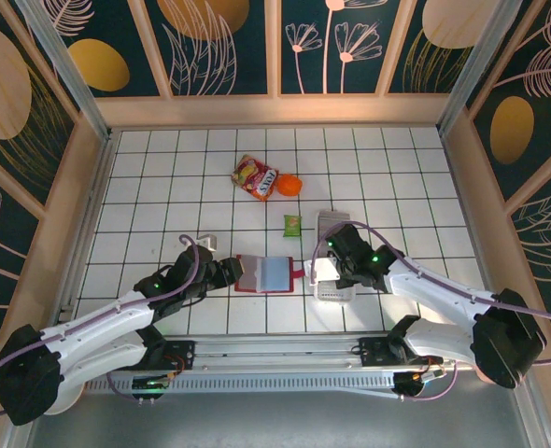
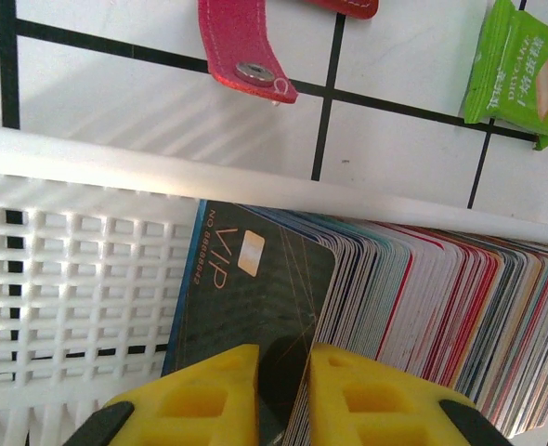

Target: Put the credit cards into the card holder

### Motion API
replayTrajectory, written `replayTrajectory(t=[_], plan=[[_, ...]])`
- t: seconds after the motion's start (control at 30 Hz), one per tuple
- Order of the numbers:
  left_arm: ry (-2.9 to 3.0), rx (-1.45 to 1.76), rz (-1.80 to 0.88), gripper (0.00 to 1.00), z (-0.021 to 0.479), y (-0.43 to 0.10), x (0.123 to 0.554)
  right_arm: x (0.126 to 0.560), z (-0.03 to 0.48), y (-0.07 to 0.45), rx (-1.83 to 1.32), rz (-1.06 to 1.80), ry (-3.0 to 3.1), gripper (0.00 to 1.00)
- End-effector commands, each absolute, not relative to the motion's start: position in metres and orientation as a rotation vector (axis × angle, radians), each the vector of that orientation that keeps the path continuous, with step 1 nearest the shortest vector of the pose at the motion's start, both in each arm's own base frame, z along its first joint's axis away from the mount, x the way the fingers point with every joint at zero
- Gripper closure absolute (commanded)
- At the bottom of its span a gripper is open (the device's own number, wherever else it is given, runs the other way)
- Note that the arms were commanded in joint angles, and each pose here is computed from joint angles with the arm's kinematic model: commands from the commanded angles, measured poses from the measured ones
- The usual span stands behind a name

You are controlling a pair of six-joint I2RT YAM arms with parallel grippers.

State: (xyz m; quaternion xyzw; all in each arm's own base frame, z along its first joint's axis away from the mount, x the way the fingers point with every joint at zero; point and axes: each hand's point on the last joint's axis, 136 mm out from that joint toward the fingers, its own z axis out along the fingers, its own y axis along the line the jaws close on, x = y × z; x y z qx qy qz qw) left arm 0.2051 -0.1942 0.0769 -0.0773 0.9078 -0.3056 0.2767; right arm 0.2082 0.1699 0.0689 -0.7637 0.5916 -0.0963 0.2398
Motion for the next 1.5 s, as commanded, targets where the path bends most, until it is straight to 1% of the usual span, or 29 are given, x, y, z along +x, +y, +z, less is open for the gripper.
replayTrajectory(t=[0.0, 0.3, 0.93, 1.03, 1.13, 1.47], plan=[[2.430, -0.217, -0.846, 0.45, 0.080, -0.198, 0.207, 0.215, 0.078, 0.168, -2.068, -0.308, 1.603, 0.83], [2.437, -0.212, -0.848, 0.45, 0.079, -0.201, 0.207, 0.216, 0.083, 0.168, -2.040, -0.317, 1.603, 0.86], [2.440, -0.213, -0.861, 0.46, 0.078, -0.202, 0.207, 0.213, 0.089, 0.168, -2.020, -0.294, 1.613, 0.95], [2.449, -0.213, -0.856, 0.47, 0.075, -0.202, 0.207, 0.210, 0.092, 0.170, -2.013, -0.265, 1.623, 0.96], [2.454, -0.210, -0.856, 0.47, 0.074, -0.203, 0.206, 0.205, 0.093, 0.171, -2.011, -0.231, 1.636, 0.99], [2.465, -0.210, -0.853, 0.47, 0.069, -0.203, 0.205, 0.185, 0.083, 0.175, -2.043, -0.119, 1.678, 0.99]])
